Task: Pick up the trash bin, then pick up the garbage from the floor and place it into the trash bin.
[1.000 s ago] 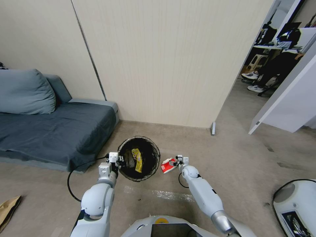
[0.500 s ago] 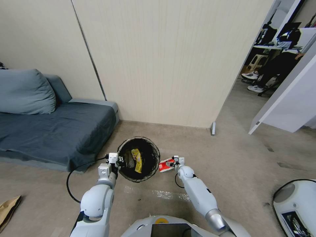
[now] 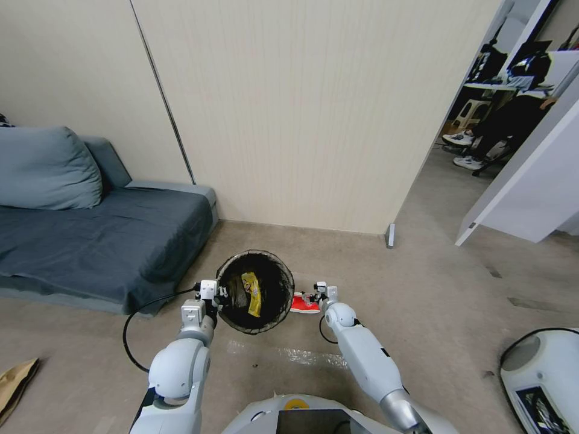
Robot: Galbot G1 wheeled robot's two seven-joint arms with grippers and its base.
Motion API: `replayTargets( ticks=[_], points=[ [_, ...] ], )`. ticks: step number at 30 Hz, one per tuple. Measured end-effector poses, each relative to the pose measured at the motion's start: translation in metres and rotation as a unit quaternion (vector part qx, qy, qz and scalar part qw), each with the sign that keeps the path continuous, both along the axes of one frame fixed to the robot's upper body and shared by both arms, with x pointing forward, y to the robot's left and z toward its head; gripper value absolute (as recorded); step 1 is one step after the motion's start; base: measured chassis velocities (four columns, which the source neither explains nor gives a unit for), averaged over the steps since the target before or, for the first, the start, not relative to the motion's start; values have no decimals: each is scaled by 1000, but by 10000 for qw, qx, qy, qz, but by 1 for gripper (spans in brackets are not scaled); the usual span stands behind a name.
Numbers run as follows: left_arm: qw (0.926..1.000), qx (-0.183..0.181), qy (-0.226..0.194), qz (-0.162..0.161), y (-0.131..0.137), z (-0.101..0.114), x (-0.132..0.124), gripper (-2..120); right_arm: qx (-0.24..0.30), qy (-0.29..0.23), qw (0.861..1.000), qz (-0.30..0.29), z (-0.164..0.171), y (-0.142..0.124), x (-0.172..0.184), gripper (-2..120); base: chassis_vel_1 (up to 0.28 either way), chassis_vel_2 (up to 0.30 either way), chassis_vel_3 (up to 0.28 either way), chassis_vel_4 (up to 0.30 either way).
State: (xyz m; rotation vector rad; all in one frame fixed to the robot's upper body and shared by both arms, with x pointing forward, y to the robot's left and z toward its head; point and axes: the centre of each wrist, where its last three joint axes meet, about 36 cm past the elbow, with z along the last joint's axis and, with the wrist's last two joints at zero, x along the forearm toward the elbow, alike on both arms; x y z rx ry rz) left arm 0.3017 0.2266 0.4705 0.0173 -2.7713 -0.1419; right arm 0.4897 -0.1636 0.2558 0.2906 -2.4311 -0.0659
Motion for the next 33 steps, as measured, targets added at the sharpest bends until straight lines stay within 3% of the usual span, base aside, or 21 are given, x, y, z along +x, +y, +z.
replayTargets(
  ticks=[11,18,25,26,33],
  points=[
    [10000,16,-1,21,2,1,-2,1,-90,84,9997,232,-9,4,15,100,0,0,0,0],
    [10000,18,-7,24,2,0,-2,1,-431,23,9935,1055,-15,-4,12,100,0,0,0,0],
    [10000,18,0,25,2,0,-2,1,-566,-43,9883,1413,-16,-8,9,100,0,0,0,0],
    [10000,16,3,24,2,-1,-2,1,-654,-102,9833,1695,-16,-9,5,100,0,0,0,0],
    [10000,15,3,23,2,-1,-2,1,-677,-118,9816,1783,-16,-10,5,100,0,0,0,0]
  ],
)
